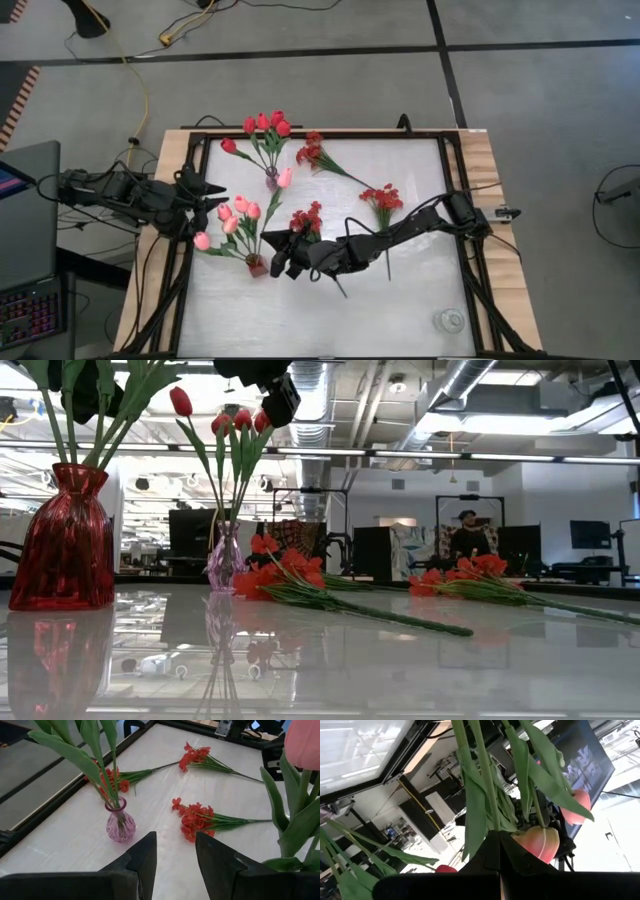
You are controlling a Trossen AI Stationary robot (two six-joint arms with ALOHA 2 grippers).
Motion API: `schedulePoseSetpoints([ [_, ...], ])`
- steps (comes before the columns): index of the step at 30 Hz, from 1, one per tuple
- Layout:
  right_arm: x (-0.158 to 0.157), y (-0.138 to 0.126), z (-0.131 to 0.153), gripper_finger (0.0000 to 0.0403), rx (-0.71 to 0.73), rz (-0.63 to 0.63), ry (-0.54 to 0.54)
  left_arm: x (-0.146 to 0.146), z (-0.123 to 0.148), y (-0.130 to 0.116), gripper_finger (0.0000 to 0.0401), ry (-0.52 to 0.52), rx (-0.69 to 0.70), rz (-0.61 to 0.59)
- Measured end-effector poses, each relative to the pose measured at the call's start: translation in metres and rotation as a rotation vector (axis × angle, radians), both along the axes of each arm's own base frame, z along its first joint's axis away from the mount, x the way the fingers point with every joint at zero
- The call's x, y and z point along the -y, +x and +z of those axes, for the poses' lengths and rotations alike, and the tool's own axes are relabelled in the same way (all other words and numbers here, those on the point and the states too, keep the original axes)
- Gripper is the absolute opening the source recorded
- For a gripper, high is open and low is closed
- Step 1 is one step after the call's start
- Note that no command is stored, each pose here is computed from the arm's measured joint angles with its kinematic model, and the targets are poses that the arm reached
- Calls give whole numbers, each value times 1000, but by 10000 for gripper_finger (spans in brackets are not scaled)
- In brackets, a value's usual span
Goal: Sort flowers into vase by color
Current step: Put the pink tulip into the red vase
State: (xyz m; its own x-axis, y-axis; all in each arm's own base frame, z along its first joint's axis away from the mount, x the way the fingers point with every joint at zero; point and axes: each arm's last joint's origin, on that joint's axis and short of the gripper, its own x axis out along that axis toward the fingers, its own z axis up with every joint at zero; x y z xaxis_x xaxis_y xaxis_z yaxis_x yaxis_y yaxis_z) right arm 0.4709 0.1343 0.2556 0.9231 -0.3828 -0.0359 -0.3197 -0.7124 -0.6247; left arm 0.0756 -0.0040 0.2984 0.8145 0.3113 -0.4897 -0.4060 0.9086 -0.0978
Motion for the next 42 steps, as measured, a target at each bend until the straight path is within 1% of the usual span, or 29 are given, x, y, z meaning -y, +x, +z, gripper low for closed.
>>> schedulePoseSetpoints([
  [14,-2,-1,-2,18,-22,10,-7,0,0,0,123,0,0,-1],
  [19,-2,-1,-2,18,-33,13,-36,0,0,0,123,0,0,-1],
  [30,-2,0,-2,18,-34,33,-40,0,0,0,123,0,0,-1],
  [35,-3,0,-2,18,-52,42,-88,0,0,0,123,-1,-1,-3],
  [42,-3,0,-2,18,-54,51,-92,0,0,0,123,-9,2,1],
])
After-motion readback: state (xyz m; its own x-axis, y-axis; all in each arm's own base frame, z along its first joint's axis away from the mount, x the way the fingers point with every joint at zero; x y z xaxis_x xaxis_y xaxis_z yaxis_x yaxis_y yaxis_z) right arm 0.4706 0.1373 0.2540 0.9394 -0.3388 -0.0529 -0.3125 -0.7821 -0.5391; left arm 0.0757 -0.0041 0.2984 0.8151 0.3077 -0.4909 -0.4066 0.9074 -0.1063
